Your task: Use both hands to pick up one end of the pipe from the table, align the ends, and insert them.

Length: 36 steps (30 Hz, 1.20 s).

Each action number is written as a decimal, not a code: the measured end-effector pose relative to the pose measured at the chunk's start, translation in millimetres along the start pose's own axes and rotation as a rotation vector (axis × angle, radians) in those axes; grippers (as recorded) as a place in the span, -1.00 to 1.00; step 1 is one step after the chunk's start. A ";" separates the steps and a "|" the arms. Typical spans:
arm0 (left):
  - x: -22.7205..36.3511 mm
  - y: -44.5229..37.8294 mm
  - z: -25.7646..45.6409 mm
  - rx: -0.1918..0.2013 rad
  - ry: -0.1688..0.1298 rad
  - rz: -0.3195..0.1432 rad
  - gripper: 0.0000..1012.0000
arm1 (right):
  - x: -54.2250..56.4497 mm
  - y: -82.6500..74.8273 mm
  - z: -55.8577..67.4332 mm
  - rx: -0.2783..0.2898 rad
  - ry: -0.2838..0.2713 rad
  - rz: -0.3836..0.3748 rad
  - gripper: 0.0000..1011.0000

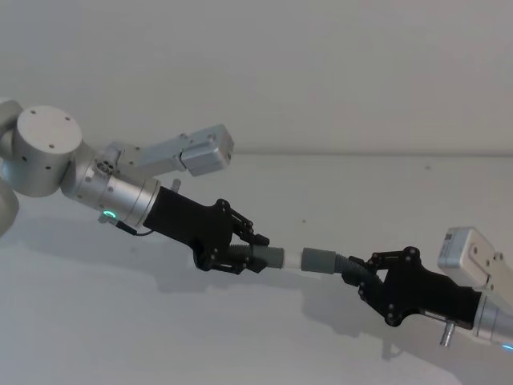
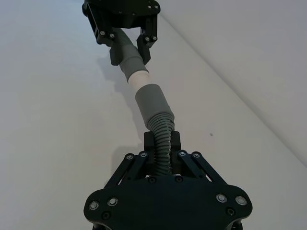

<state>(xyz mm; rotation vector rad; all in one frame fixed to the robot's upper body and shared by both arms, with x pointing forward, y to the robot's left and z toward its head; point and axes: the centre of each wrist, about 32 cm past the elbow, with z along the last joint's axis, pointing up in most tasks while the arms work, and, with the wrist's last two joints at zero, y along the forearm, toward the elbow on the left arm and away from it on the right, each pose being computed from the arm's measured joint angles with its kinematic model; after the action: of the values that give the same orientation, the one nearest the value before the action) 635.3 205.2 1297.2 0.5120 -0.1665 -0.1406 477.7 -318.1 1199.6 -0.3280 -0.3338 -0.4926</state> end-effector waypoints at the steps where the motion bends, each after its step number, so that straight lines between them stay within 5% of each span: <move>1: -0.1 -0.1 0.1 0.000 0.000 -0.001 -0.31 | 0.0 0.1 0.1 0.000 0.000 0.000 -0.69; 36: -3.2 -0.7 2.4 0.006 -0.002 0.016 -0.31 | 0.0 1.1 3.1 0.001 0.007 0.009 -0.69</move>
<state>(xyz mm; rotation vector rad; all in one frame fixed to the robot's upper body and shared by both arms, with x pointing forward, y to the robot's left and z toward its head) 631.6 204.0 1298.5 0.5162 -0.1727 -0.1248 477.6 -315.9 1202.1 -0.3268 -0.3258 -0.4841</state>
